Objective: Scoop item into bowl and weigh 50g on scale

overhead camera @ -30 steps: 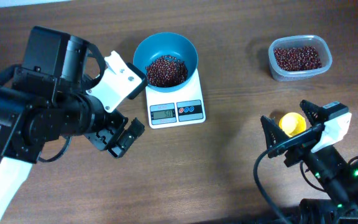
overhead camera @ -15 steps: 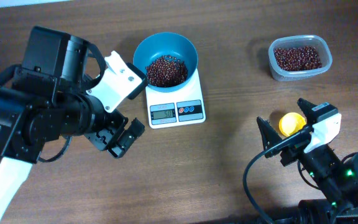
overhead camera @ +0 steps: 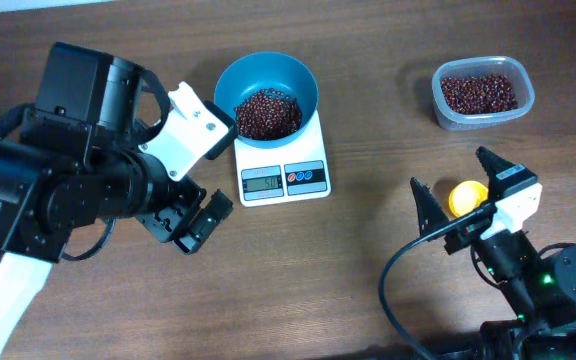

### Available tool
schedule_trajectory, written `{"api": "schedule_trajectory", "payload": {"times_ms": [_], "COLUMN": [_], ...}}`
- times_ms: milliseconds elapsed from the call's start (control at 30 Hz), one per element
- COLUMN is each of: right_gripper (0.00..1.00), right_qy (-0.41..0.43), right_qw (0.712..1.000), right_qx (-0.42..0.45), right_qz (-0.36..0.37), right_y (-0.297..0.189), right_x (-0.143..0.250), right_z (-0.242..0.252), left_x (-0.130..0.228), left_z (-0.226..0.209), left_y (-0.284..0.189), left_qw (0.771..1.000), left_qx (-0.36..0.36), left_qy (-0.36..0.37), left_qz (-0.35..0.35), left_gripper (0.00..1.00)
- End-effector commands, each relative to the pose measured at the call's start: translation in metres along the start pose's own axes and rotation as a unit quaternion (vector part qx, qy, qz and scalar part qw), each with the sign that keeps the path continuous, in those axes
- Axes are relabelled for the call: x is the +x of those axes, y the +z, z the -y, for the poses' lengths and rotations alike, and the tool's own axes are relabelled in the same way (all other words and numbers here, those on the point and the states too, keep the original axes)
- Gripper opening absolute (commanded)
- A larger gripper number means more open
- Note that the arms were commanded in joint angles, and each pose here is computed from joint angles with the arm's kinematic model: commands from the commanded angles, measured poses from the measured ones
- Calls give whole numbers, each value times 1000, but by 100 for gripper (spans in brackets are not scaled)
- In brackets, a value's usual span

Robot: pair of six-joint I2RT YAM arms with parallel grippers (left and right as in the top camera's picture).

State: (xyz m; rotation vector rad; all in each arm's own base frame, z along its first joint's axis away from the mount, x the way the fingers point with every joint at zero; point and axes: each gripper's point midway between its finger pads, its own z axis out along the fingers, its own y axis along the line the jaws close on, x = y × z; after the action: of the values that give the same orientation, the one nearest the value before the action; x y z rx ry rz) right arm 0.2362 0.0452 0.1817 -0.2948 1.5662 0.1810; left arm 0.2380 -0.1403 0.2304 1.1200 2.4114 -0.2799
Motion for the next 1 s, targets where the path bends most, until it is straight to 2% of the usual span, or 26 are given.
{"api": "schedule_trajectory", "payload": {"times_ms": [0,167,267,400,967], "right_gripper": [99,99,99,99,99], "right_qy": [0,-4,-68,-70,-70], "right_qw": [1000,999,996,994,993], "right_qx": [-3,44,47,77,93], "right_qz": [4,11,-21,-33,-36], "right_y": [1,3,3,1,0], "right_x": [5,6,20,24,25], "right_z": [-2,12,12,24,29], "left_x": [-4,-4,-4,-4,-4], "left_z": [1,1,1,1,1], "left_y": [-4,-4,-4,-4,-4], "left_qw": [1000,1000,1000,1000,1000], "left_qx": [3,3,3,3,3], "left_qy": [-5,-5,-5,-5,-5], "left_qz": [11,11,11,11,11], "left_gripper": [99,99,99,99,99]}}
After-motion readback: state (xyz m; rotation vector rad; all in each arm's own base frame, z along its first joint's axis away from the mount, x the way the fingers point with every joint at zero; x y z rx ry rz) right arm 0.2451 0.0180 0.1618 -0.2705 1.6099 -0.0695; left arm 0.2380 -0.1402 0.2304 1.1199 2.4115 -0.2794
